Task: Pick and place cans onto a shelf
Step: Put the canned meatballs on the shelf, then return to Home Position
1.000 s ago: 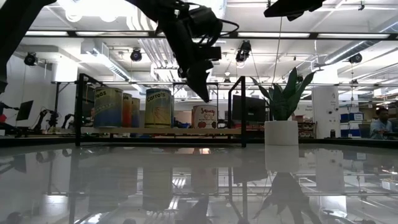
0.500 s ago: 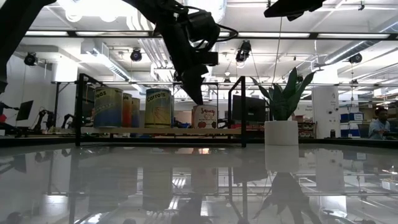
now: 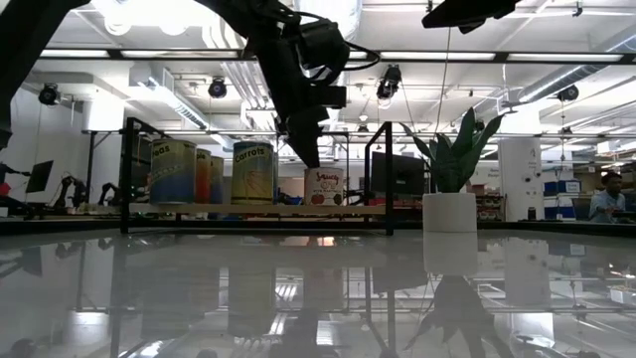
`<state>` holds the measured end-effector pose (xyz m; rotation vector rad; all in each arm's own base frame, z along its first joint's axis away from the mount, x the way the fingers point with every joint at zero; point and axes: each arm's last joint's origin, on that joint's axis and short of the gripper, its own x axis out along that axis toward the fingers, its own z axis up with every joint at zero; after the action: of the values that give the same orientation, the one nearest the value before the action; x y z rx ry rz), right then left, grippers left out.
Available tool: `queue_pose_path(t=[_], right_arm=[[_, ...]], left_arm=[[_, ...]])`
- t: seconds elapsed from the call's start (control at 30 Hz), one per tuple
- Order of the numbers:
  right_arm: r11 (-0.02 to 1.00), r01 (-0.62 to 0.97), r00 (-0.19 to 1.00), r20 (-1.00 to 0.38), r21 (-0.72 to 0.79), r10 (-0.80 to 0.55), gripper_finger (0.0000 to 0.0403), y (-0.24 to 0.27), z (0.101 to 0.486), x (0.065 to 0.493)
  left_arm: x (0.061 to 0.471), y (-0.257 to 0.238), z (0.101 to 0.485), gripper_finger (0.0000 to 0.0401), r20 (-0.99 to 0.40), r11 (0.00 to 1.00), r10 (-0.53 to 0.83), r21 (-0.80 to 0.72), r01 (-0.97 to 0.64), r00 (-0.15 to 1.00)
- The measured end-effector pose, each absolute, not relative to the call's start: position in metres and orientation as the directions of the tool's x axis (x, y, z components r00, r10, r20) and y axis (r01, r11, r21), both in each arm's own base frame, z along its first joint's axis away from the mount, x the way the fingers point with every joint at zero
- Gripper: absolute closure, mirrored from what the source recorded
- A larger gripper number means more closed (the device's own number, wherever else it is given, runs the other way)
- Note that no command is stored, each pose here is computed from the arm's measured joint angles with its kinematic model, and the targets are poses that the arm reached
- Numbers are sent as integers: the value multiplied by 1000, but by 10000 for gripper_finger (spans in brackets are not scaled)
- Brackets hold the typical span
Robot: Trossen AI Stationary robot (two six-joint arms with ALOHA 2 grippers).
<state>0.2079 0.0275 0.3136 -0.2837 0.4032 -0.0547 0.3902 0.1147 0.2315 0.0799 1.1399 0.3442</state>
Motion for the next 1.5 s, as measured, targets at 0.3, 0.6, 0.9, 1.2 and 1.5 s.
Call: queue_pose_path(t=[0.3, 0.6, 0.9, 1.2, 1.5], right_arm=[[959, -4, 919, -379, -283, -109, 394, 28, 314, 208], [967, 9, 917, -385, -254, -109, 394, 27, 313, 208], [976, 50, 914, -384, -212, -130, 394, 27, 312, 210], [966, 153, 892, -392, -207, -225, 394, 25, 308, 227], [960, 92, 901, -388, -266, -194, 394, 26, 302, 250]], left_arm=[[391, 115, 233, 401, -868, 943, 313, 234, -238, 386], [385, 78, 281, 401, -783, 951, 307, 231, -206, 541], [332, 12, 310, 401, -558, 940, 292, 315, -127, 777], [261, -5, 311, 401, -334, 936, 295, 291, -199, 895], [203, -1, 304, 401, -220, 933, 298, 273, -235, 929]])
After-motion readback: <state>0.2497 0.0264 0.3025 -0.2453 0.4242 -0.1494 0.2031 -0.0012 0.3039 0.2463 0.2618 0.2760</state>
